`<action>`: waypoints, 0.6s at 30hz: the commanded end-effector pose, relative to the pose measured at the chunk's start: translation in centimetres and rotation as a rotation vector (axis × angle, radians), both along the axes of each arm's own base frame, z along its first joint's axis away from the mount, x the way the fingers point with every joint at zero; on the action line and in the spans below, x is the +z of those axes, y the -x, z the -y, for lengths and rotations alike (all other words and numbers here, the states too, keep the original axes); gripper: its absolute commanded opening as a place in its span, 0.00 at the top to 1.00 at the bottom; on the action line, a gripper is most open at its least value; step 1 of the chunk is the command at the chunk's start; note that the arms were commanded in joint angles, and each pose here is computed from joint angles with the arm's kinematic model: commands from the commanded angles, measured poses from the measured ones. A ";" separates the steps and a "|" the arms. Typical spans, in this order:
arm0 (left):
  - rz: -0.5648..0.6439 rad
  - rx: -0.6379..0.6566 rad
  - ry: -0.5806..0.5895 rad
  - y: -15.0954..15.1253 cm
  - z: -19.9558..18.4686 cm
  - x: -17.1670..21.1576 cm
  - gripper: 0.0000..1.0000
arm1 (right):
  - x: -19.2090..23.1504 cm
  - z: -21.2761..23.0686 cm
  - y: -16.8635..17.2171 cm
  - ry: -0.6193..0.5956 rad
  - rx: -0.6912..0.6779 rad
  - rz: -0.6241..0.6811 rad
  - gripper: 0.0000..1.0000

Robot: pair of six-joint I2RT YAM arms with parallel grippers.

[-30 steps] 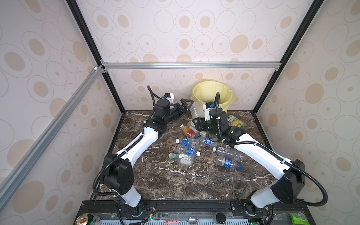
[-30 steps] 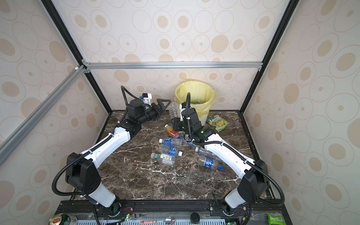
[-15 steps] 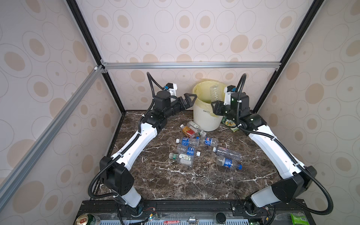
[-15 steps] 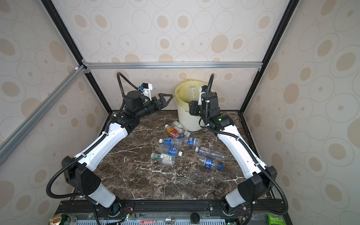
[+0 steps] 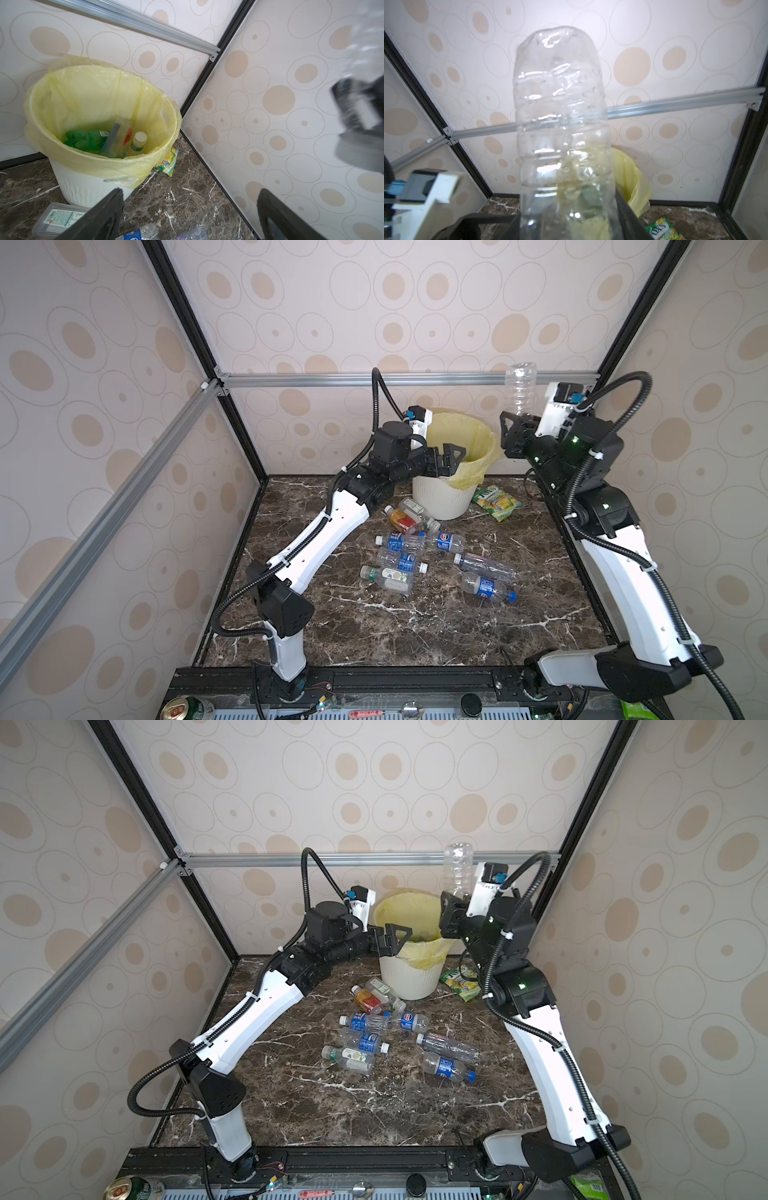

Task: Throw the plastic bottles in the bin
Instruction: 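Raise the clear bottle over the bin with the right gripper, then open the right gripper to drop the clear bottle into the bin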

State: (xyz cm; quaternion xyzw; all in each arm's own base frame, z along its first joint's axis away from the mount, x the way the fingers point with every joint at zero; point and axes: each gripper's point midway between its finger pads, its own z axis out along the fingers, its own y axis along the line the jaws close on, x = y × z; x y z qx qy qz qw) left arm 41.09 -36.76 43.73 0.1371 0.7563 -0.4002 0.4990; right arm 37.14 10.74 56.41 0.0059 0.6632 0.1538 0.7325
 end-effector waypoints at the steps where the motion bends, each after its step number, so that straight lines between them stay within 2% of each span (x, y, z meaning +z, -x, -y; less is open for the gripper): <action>1: 0.072 0.029 -0.021 0.0 -0.9 2.1 0.01 | 5.0 1.5 2.4 -0.010 -0.046 0.196 0.49; 4: 0.079 0.039 -0.029 -0.1 -1.1 2.1 0.01 | 5.0 1.2 1.6 -0.015 -0.050 0.208 0.49; 6: 0.081 0.046 -0.033 -0.2 -1.2 2.0 0.01 | 3.4 0.3 -0.7 -0.007 -0.042 0.158 0.49; 8: 0.078 0.055 -0.040 -0.4 -1.3 1.8 0.01 | 0.1 -1.2 -4.4 0.008 -0.024 0.059 0.49; 10: 0.072 0.063 -0.049 -0.5 -1.3 1.5 0.01 | -3.7 -3.2 -8.0 0.055 0.021 -0.050 0.38; 12: 0.061 0.062 -0.062 -0.5 -1.4 1.1 0.01 | -7.5 -3.3 -11.5 0.070 -0.030 -0.176 0.27; 14: 0.047 0.055 -0.076 -0.2 -1.5 0.6 0.01 | -9.3 -2.9 -13.0 0.045 -0.039 -0.270 0.19; 18: 0.039 0.074 -0.101 0.4 -2.5 -0.1 0.01 | -7.7 -2.2 -11.8 0.000 -0.045 -0.193 0.06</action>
